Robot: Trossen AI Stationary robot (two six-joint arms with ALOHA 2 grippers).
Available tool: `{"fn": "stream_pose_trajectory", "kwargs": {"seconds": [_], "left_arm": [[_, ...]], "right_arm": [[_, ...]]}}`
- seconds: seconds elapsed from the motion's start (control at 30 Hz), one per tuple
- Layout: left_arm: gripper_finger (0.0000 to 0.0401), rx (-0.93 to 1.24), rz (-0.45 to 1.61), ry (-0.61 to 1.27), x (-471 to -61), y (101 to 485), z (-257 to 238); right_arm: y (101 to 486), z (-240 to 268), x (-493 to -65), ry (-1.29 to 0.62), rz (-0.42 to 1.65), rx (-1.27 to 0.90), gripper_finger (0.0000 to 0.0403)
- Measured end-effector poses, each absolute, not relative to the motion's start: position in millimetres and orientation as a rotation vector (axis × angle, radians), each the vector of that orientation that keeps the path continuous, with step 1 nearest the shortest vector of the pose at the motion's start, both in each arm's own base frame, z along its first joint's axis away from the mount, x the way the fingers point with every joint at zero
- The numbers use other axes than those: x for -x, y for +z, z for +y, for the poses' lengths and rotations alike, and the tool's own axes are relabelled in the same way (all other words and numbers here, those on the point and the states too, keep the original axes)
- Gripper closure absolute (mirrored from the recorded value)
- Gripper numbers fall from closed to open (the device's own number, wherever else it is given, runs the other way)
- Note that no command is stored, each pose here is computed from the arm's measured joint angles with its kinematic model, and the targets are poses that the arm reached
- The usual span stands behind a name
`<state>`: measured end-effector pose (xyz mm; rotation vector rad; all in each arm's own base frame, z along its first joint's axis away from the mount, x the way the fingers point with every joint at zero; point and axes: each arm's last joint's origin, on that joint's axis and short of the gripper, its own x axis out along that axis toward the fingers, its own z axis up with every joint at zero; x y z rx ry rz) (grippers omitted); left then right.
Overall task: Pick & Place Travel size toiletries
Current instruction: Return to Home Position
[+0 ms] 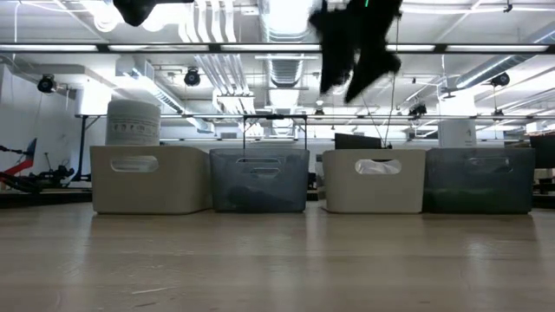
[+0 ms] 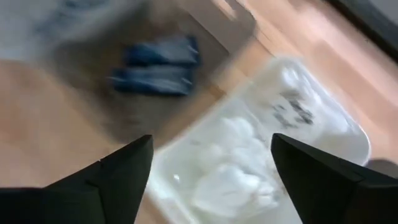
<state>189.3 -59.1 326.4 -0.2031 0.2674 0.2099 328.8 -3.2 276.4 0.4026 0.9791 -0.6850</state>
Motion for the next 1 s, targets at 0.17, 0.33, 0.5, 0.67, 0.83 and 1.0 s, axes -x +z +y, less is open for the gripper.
{"fn": "stream_pose_trajectory", "kwargs": {"seconds": [0.17, 0.33, 0.5, 0.67, 0.83, 1.0], "left_arm": [[0.0240, 0.299, 0.255, 0.193, -187, 329, -59], [0.0240, 0.347, 0.268, 0.043, -186, 332, -62], [0.0240, 0.246, 0.244, 0.013, -183, 335, -60], [0.0240, 0.201, 0.150, -0.246, -185, 327, -63], [0.0240, 0.234, 0.100, -0.278, -183, 306, -50], [0.0240, 0.263, -0.010, -0.268, -160, 302, -22]], "right_arm": [[328, 22, -309, -0.568, 0.837, -0.381, 0.0062], [381, 43, -291, -0.447, 0.561, -0.571, 0.0044], [390, 80, -294, -0.096, 0.320, -0.516, 0.0040], [332, 107, -310, 0.054, 0.145, -0.634, 0.0052], [280, 114, -313, 0.241, -0.046, -0.684, 0.0067], [263, 100, -295, 0.256, -0.083, -0.680, 0.0075]]}}
